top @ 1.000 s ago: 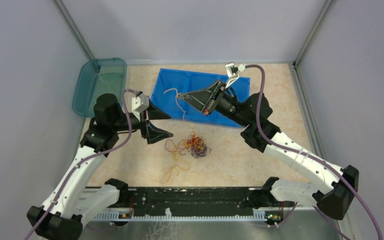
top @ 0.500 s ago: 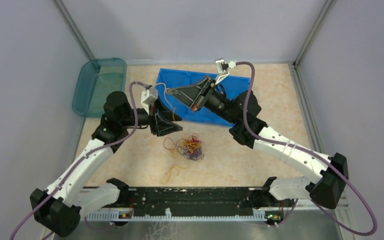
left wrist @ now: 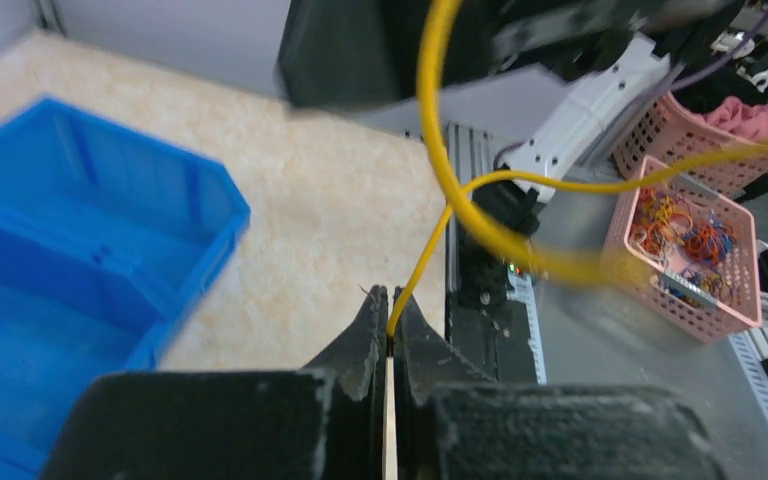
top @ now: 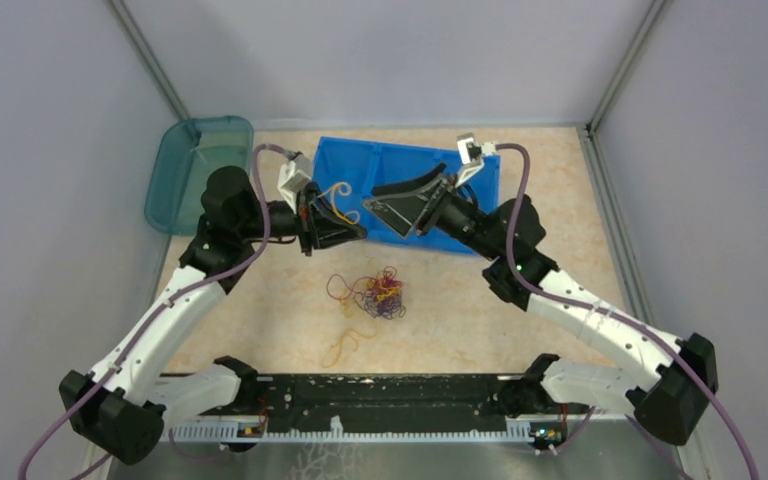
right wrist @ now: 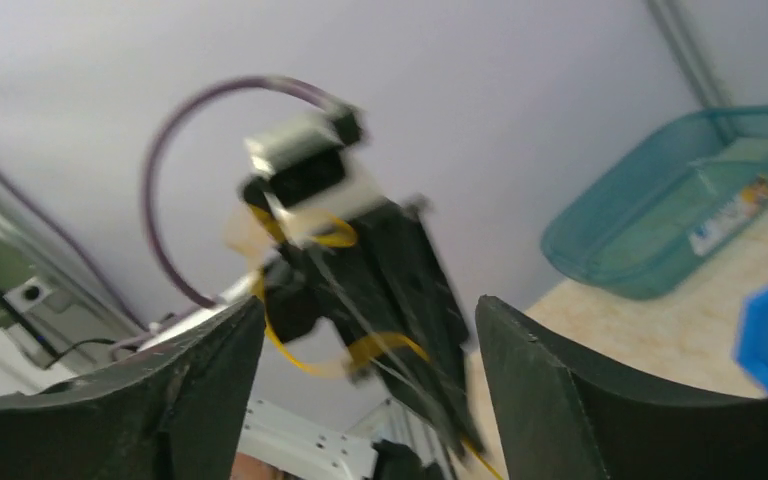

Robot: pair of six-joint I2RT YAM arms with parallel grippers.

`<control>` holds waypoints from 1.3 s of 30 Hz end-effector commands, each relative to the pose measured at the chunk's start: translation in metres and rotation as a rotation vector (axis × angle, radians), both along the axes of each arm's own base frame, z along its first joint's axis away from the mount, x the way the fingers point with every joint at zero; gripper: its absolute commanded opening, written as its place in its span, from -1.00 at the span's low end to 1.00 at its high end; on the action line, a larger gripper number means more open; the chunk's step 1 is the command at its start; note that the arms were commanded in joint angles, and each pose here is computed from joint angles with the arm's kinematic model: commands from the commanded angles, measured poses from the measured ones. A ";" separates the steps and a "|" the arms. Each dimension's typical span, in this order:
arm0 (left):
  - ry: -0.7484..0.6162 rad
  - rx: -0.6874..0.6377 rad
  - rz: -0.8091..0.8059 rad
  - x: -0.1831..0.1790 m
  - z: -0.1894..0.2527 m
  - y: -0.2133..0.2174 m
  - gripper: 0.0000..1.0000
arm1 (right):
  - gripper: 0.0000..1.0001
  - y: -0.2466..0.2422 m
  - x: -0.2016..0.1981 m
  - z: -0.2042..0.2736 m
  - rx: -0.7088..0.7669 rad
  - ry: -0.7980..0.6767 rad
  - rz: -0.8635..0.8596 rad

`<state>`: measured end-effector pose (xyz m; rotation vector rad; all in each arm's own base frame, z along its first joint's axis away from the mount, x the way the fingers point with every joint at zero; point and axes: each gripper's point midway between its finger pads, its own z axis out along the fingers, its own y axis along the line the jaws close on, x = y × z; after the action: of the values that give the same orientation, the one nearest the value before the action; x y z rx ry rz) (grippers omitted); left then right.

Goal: Untangle the cables

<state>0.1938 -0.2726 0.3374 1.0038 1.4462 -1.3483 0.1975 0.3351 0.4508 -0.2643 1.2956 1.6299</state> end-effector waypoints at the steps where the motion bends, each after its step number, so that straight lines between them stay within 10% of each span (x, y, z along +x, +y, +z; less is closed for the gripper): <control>1: -0.133 -0.036 -0.044 -0.019 0.049 0.005 -0.99 | 0.66 -0.038 -0.007 -0.032 -0.076 -0.067 -0.016; 7: -0.182 -0.034 -0.047 -0.028 0.071 0.011 -0.99 | 0.86 -0.055 -0.013 -0.107 -0.319 -0.124 -0.067; 18: -0.220 -0.055 -0.039 -0.029 0.103 0.012 -0.99 | 0.66 -0.001 -0.026 -0.117 -0.381 -0.413 0.031; 26: -0.272 -0.084 -0.036 -0.035 0.135 0.015 -0.99 | 0.11 0.043 0.009 -0.144 -0.415 -0.322 -0.011; 39: -0.621 -0.224 0.112 -0.037 0.259 0.032 -0.99 | 0.07 0.063 0.010 -0.228 -0.379 -0.086 0.004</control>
<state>0.1591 -0.2466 0.5587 1.0866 0.9548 -1.0499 0.2086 0.3868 0.2059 -0.6397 1.6154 1.2746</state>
